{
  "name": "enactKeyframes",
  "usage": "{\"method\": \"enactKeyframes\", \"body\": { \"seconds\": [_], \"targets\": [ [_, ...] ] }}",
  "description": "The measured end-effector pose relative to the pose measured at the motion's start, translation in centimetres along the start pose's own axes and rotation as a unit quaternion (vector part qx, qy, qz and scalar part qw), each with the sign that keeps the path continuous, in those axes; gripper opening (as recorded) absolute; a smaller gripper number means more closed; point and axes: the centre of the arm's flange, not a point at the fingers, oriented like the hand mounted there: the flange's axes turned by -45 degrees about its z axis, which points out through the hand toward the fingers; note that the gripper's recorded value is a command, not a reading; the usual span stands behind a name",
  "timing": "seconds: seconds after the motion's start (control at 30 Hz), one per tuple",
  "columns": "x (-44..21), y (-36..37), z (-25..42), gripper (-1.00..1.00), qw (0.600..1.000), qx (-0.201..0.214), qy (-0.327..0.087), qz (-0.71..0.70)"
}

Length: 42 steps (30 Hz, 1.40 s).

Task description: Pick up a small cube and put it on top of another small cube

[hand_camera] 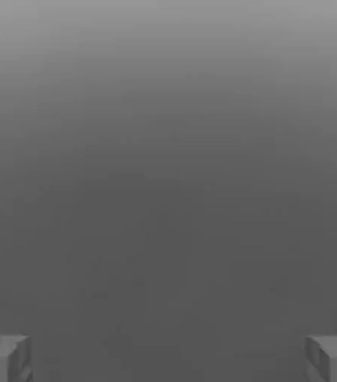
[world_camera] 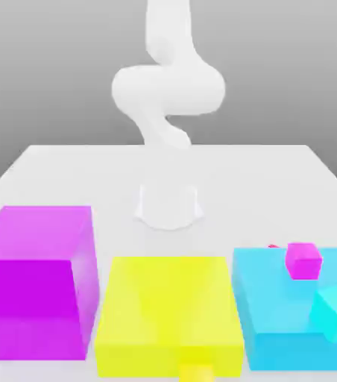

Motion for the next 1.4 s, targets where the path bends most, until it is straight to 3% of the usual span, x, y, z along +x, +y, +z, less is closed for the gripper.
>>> {"method": "enactKeyframes", "body": {
  "seconds": [0.47, 0.93, 1.07, 1.1, 1.4],
  "targets": [
    [-4.7, -1.7, 24.9, 0.00, 0.984, 0.004, -0.179, 0.002],
    [-20.7, -3.1, 44.7, 0.00, 0.937, -0.006, -0.349, 0.000],
    [-24.9, -3.1, 49.0, 0.00, 0.933, -0.008, -0.359, -0.001],
    [-25.8, -3.1, 49.9, -1.00, 0.933, -0.008, -0.359, -0.001],
    [-24.5, -3.2, 48.6, -1.00, 0.933, -0.007, -0.360, -0.001]
  ]
}}
